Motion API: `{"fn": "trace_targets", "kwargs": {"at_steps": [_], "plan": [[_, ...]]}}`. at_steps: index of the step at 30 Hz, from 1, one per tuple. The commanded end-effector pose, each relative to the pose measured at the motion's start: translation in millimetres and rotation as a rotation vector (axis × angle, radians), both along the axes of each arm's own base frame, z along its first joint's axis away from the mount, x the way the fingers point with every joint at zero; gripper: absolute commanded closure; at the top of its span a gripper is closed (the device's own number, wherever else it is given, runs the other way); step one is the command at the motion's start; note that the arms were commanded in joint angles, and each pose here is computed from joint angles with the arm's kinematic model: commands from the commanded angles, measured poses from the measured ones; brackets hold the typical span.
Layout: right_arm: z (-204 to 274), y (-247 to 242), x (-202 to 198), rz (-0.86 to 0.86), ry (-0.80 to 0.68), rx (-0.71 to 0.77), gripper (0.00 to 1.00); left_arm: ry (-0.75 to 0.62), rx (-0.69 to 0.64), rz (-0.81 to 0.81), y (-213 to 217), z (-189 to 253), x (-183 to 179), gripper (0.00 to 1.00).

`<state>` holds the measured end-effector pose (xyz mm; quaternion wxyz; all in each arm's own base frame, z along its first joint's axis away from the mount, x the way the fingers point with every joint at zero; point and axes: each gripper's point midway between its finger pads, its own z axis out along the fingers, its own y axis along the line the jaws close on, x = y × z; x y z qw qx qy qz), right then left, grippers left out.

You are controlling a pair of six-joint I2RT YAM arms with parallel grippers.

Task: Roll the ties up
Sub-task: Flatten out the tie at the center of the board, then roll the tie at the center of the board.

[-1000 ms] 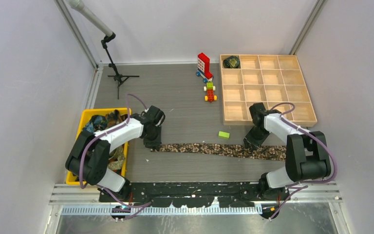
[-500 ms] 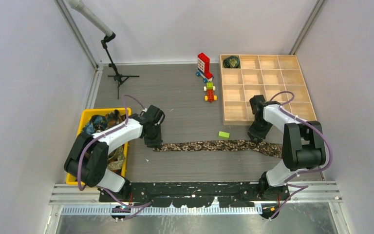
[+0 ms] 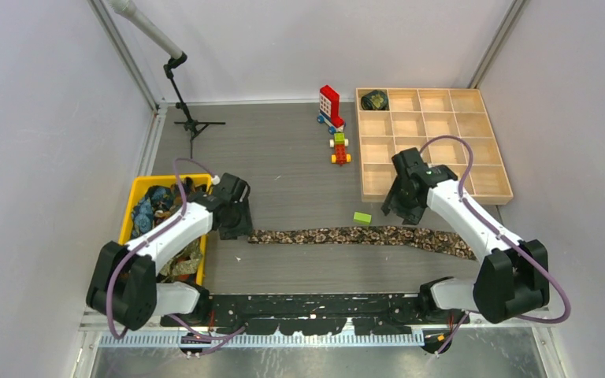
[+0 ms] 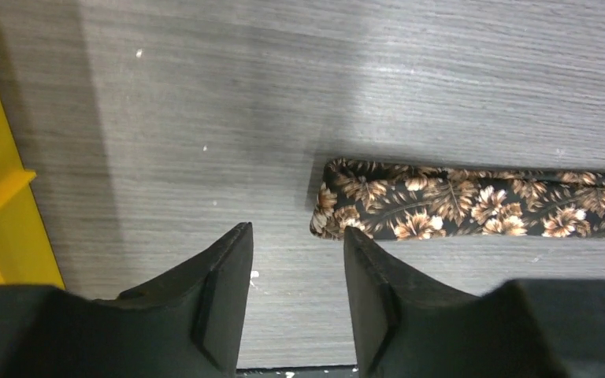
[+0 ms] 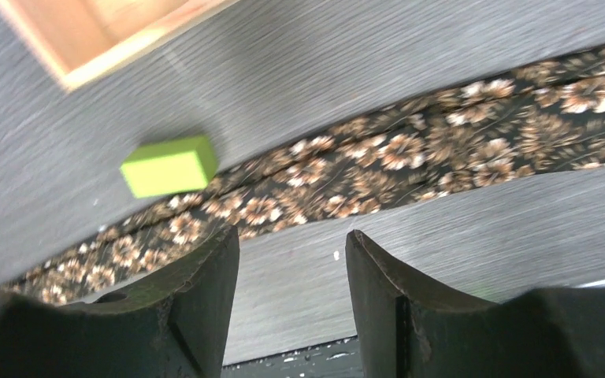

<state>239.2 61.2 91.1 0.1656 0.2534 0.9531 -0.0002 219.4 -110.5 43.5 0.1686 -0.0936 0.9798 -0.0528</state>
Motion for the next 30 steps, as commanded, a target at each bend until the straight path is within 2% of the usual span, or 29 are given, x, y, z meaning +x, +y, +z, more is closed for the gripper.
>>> {"fn": "trace_targets", "kwargs": {"at_steps": [1, 6, 13, 20, 25, 30], "plan": [[22, 32, -4, 0.052, -0.050, 0.056, 0.43, -0.098, -0.069, -0.026, -7, 17, 4, 0.49], [26, 57, -9, 0.097, -0.071, 0.088, 0.44, -0.106, -0.090, -0.078, -12, 12, 6, 0.52], [40, 87, -9, 0.190, -0.123, 0.122, 0.45, -0.084, -0.199, -0.092, -21, 2, 10, 0.59], [58, 125, -6, 0.282, -0.228, 0.216, 0.46, -0.019, -0.184, -0.067, -13, -17, 7, 0.71], [76, 152, -3, 0.330, -0.365, 0.314, 0.37, 0.004, -0.191, -0.054, -10, -23, 4, 0.86], [83, 162, -2, 0.361, -0.473, 0.326, 0.29, -0.035, -0.186, -0.004, -5, -15, 3, 0.91]]}}
